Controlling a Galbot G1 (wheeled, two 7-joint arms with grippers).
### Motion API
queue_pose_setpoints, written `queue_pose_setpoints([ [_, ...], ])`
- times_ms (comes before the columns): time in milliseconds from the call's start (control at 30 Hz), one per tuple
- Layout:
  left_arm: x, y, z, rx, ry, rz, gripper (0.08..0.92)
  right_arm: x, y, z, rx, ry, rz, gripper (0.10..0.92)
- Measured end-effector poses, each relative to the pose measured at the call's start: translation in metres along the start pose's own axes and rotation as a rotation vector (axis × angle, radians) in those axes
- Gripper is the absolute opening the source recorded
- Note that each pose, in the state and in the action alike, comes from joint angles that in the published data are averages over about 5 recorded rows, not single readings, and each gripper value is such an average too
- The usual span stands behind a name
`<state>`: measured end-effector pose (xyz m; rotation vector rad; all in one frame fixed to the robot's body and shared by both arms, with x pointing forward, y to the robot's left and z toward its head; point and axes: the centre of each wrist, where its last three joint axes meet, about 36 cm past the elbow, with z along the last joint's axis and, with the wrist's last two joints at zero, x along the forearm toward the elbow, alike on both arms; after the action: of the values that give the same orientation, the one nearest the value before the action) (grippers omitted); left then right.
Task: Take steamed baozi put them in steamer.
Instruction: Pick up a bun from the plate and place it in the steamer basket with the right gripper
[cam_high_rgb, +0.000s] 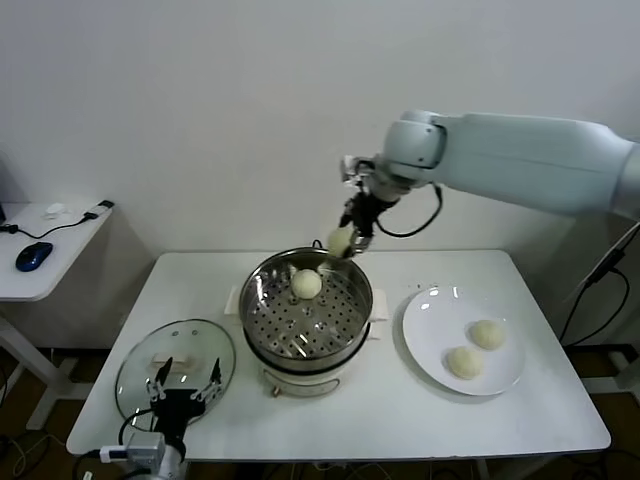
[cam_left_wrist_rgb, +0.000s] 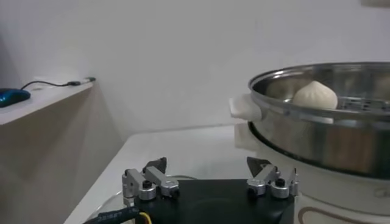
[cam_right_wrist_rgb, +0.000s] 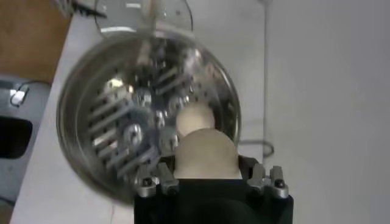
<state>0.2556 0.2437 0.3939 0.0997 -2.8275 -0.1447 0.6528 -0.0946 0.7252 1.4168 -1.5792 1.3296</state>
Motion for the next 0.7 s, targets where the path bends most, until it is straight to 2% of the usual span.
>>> queue_pose_setpoints([
  [300,0.003,0.001,-0.002,0.007,-0.005,-0.015,0.823,-0.068,0.019,-0.068,0.007,-0.001,-0.036,0.679],
  [700,0.0,0.001,-0.002,0.009,-0.009,-0.017,0.823,-0.14,0.035,-0.098,-0.001,0.04,-0.071,0.679],
])
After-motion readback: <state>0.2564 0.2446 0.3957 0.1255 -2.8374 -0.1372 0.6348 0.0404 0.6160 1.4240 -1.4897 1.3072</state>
